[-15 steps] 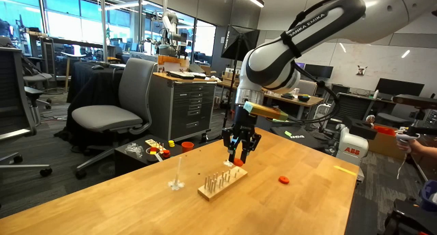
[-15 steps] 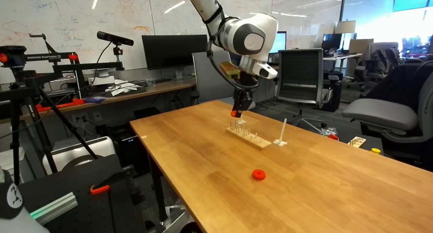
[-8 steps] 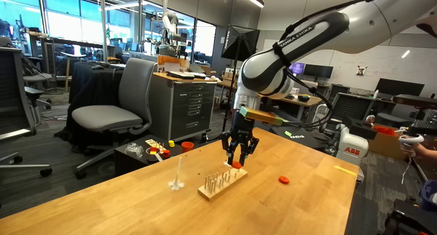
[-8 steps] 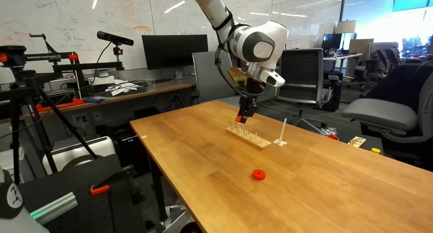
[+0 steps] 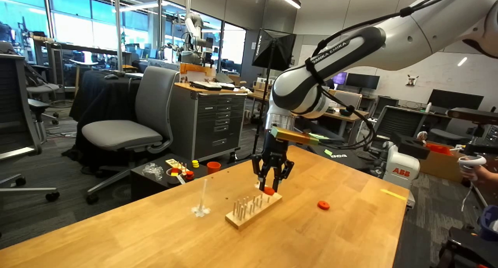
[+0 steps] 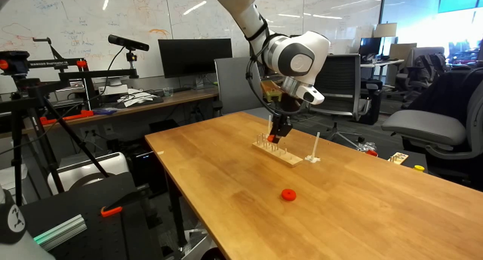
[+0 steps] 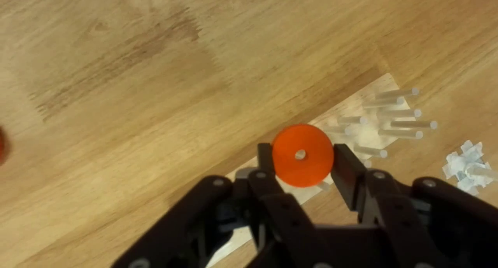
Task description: Place the orange ring on the left onto the wooden stand
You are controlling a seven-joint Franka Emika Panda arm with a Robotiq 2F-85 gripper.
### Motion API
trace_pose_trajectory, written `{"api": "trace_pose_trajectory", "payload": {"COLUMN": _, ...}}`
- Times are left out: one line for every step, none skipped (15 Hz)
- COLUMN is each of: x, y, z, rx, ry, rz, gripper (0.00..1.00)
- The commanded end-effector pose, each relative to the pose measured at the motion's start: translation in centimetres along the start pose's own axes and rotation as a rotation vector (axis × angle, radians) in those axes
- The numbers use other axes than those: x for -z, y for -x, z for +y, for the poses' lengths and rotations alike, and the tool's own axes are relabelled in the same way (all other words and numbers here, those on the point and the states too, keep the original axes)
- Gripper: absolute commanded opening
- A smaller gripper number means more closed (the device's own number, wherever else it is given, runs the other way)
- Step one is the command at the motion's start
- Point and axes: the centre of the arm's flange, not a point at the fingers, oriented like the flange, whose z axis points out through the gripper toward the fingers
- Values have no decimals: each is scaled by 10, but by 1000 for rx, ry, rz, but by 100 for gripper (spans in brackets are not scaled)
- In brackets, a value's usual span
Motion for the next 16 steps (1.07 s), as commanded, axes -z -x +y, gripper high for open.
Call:
{"api": "trace_pose_trajectory", "payload": {"x": 6, "y": -19, "z": -4, "rx": -31, "ry": -18, "rz": -25, "gripper": 17}}
{"api": "trace_pose_trajectory", "payload": {"x": 3, "y": -20, "z": -3, "rx": -34, "ry": -16, "rz": -24, "gripper": 17}}
{"api": "trace_pose_trajectory", "payload": {"x": 1, "y": -22, "z": -4, "rx": -36, "ry": -12, "rz": -25, "gripper": 17}}
{"api": "trace_pose_trajectory", "payload": {"x": -3, "y": -23, "z": -4, "rx": -39, "ry": -8, "rz": -28, "gripper": 17}}
{"api": "trace_pose_trajectory", "payload": {"x": -5, "y": -25, "z": -4, "rx": -43, "ry": -7, "rz": -33, "gripper": 17}}
{"api": "trace_pose_trajectory", "payload": {"x": -7, "y": -27, "z": -3, "rx": -46, "ry": -5, "rz": -37, "gripper": 17}}
{"api": "trace_pose_trajectory", "payload": {"x": -10, "y": -30, "z": -3, "rx": -51, "ry": -4, "rz": -39, "gripper": 17}}
{"api": "trace_pose_trajectory", "payload": {"x": -11, "y": -32, "z": -3, "rx": -54, "ry": -5, "rz": -43, "gripper": 17}}
{"api": "trace_pose_trajectory", "payload": {"x": -12, "y": -33, "z": -2, "rx": -57, "ry": -5, "rz": -46, "gripper": 17}}
{"api": "trace_pose_trajectory", "payload": {"x": -14, "y": -35, "z": -2, "rx": -59, "ry": -4, "rz": -48, "gripper": 17}}
{"api": "trace_pose_trajectory", "payload": {"x": -14, "y": -35, "z": -2, "rx": -60, "ry": -4, "rz": -50, "gripper": 17}}
{"api": "trace_pose_trajectory", "payload": {"x": -14, "y": -36, "z": -1, "rx": -63, "ry": -4, "rz": -49, "gripper": 17}}
{"api": "trace_pose_trajectory", "payload": {"x": -14, "y": -37, "z": -1, "rx": -64, "ry": -5, "rz": -49, "gripper": 17}}
{"api": "trace_pose_trajectory", "payload": {"x": -14, "y": -38, "z": -1, "rx": -67, "ry": -5, "rz": -49, "gripper": 17}}
{"api": "trace_pose_trajectory", "payload": {"x": -13, "y": -40, "z": -1, "rx": -69, "ry": -6, "rz": -49, "gripper": 17}}
{"api": "trace_pose_trajectory", "payload": {"x": -13, "y": -41, "z": 0, "rx": -71, "ry": -6, "rz": -50, "gripper": 17}}
